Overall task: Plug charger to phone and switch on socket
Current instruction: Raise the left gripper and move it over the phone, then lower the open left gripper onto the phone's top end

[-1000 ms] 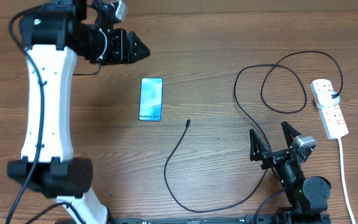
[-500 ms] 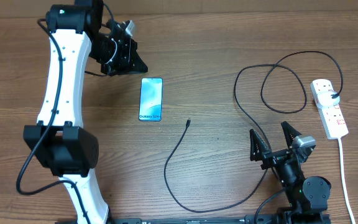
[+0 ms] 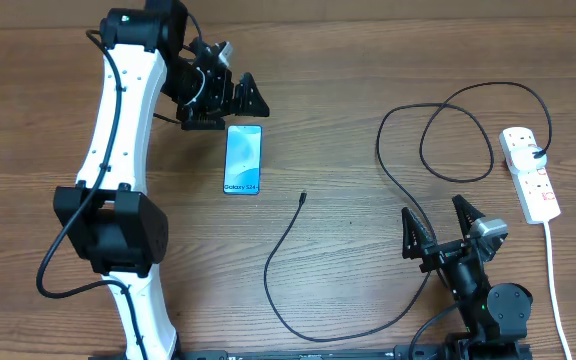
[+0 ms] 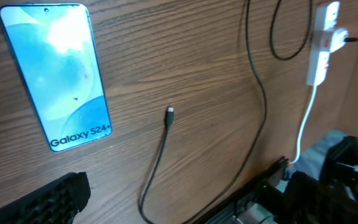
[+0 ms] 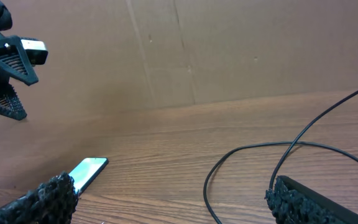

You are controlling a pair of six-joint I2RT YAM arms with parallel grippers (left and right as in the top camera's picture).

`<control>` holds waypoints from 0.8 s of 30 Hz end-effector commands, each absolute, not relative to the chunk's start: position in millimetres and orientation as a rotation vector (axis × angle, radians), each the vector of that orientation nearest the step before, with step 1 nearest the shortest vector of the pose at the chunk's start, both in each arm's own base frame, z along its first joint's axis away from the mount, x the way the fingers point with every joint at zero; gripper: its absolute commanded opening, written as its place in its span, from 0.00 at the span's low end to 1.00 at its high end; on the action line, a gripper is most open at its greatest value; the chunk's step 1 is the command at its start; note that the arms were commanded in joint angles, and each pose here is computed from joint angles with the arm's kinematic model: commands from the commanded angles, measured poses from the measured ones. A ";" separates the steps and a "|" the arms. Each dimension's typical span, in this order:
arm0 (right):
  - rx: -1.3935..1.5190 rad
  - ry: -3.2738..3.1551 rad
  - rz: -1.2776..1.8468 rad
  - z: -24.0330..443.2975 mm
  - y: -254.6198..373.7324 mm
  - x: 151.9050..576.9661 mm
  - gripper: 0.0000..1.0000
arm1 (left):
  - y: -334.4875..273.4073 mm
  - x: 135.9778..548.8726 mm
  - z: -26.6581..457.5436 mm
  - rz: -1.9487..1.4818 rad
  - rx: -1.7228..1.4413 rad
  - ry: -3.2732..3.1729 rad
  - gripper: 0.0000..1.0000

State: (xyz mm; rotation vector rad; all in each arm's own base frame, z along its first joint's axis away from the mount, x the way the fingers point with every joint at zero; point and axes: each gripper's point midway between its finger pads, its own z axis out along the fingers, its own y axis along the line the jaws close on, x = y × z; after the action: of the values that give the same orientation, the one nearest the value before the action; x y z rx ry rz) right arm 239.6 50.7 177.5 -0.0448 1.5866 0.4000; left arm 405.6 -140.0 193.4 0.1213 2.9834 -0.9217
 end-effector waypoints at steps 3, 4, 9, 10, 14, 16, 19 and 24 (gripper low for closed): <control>-0.050 1.583 0.402 175.7 51.7 239.5 1.00 | -149.5 402.4 190.5 -0.868 0.313 2.968 1.00; -0.050 1.583 0.403 175.7 51.7 239.4 1.00 | -155.5 399.4 192.9 -0.905 0.369 2.950 1.00; -0.050 1.584 0.403 175.6 51.7 239.4 1.00 | -200.2 369.1 226.4 -1.313 0.779 2.674 1.00; -0.050 1.584 0.403 175.6 51.7 239.4 1.00 | -203.8 365.8 230.2 -1.352 0.801 2.647 1.00; -0.050 1.584 0.402 175.6 51.7 239.5 1.00 | -217.6 363.0 245.6 -1.492 0.797 2.552 0.99; -0.049 1.584 0.402 175.5 51.7 239.5 1.00 | -222.8 361.9 252.3 -1.546 0.800 2.507 1.00; -0.049 1.584 0.402 175.5 51.7 239.5 1.00 | -230.0 360.0 262.0 -1.612 0.834 2.420 1.00; -0.050 1.584 0.403 175.5 51.7 239.5 1.00 | -239.3 355.0 265.9 -1.622 0.928 2.338 1.00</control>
State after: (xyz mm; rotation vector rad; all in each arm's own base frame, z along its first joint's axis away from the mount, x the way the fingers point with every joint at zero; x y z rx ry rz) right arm 239.6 50.7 177.6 -0.0445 1.5862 0.4003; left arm 358.2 -225.5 254.0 0.8235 2.4853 -1.5593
